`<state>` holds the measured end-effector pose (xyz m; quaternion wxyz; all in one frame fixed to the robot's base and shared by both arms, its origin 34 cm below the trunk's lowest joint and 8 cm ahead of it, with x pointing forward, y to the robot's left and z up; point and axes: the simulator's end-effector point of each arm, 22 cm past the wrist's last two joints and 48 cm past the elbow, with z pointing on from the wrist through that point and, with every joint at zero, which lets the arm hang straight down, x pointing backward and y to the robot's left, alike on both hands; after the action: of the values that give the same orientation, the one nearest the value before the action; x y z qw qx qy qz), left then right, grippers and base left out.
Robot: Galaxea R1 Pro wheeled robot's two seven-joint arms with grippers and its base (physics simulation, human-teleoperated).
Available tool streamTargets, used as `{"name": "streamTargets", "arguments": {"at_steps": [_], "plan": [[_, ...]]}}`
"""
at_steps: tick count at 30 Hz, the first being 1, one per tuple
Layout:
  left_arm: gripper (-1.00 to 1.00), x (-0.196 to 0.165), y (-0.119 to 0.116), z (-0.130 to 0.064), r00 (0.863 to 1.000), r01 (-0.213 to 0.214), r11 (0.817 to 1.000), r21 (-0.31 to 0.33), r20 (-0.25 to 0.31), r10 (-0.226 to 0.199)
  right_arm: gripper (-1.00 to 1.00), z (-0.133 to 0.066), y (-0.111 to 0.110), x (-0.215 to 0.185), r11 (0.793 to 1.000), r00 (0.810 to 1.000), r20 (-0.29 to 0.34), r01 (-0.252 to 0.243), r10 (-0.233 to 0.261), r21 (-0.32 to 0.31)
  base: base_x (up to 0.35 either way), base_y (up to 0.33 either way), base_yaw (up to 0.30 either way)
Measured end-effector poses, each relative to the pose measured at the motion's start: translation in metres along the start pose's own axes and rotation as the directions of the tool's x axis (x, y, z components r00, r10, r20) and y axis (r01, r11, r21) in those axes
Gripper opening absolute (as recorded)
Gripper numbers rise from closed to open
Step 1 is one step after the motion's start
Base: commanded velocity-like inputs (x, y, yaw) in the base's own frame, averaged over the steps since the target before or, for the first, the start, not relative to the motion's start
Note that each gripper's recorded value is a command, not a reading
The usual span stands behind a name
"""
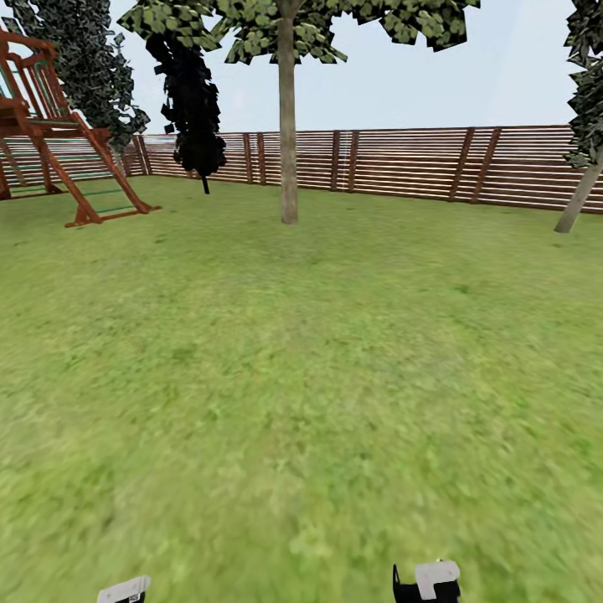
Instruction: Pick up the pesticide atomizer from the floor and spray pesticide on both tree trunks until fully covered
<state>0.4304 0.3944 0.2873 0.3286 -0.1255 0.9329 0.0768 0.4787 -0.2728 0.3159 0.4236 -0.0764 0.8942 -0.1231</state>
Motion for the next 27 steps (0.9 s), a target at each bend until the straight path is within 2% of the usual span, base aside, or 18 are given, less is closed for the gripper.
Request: {"name": "streamTargets", "arguments": {"at_steps": [27], "plan": [[-1.0, -0.0002, 0.0, 0.0001, 1.0, 0.0, 1.0, 0.0, 0.0, 0.0, 1.0, 0.0, 0.0, 0.0, 1.0, 1.0, 0.0, 0.0, 0.0, 0.0, 0.34, 0.0, 0.0]]}}
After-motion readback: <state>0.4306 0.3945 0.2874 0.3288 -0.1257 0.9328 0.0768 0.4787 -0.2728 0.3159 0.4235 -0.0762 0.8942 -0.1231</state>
